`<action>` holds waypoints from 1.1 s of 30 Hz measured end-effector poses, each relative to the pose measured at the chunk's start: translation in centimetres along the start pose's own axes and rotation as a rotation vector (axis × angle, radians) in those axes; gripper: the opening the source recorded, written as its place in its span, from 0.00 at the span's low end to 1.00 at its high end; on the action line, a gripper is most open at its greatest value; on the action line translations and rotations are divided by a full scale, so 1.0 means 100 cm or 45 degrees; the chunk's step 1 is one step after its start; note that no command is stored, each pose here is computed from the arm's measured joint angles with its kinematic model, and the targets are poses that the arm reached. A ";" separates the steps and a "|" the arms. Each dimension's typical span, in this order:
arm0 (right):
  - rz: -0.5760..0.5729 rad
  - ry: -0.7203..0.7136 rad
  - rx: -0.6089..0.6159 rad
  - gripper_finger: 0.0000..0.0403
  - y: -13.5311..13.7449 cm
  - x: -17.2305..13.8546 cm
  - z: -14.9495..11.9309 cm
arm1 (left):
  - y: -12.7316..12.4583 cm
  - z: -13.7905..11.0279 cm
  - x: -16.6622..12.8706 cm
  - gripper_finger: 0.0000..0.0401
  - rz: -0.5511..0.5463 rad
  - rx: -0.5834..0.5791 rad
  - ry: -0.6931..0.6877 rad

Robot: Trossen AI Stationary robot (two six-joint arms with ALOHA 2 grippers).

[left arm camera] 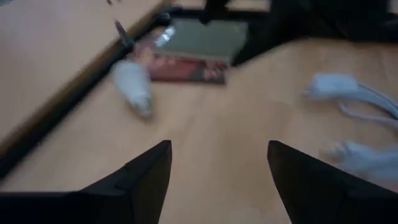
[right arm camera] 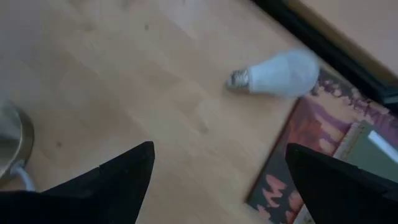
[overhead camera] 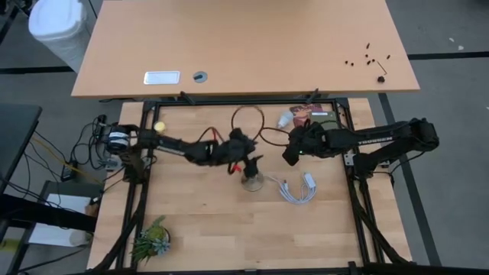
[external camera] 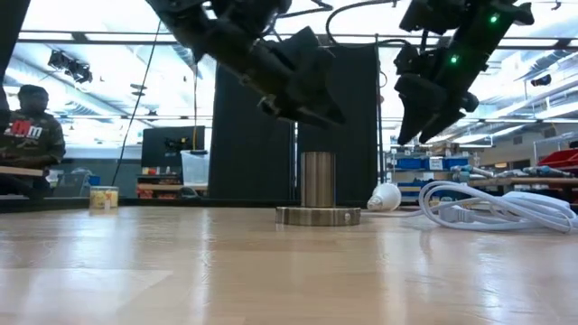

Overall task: Screw lightbulb
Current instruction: Remove the lightbulb from the lamp

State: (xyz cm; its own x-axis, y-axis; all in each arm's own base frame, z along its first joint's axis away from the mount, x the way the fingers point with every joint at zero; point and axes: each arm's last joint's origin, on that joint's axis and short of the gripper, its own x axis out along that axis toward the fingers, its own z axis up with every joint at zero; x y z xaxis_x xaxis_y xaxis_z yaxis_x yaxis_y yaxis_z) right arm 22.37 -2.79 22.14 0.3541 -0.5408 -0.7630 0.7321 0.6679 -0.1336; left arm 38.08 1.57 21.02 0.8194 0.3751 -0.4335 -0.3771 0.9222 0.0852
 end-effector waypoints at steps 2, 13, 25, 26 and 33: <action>-0.008 -0.044 0.000 0.92 0.000 -0.006 0.000 | 0.010 0.010 0.007 0.66 0.000 -0.012 -0.035; -0.175 -0.241 0.095 0.92 -0.007 -0.029 -0.006 | 0.035 0.012 0.057 0.64 -0.114 -0.016 -0.037; -0.180 -0.140 0.137 0.92 -0.024 0.004 0.001 | 0.036 0.008 0.129 0.64 -0.049 0.041 -0.018; -0.172 -0.136 0.146 0.92 -0.027 0.007 0.003 | 0.039 0.008 0.135 0.64 -0.033 0.032 -0.023; -0.114 -0.215 0.131 0.92 -0.028 0.007 0.013 | 0.065 0.008 0.160 0.64 0.043 -0.128 -0.030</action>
State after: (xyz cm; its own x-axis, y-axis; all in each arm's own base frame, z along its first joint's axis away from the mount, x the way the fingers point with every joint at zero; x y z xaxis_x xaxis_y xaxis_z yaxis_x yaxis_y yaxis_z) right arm 21.28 -5.71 22.77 0.3713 -0.6794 -0.6329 0.8174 0.5625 -0.1242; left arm 49.06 13.63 15.39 0.8149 0.4087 -0.4109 -0.4450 0.8955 0.0081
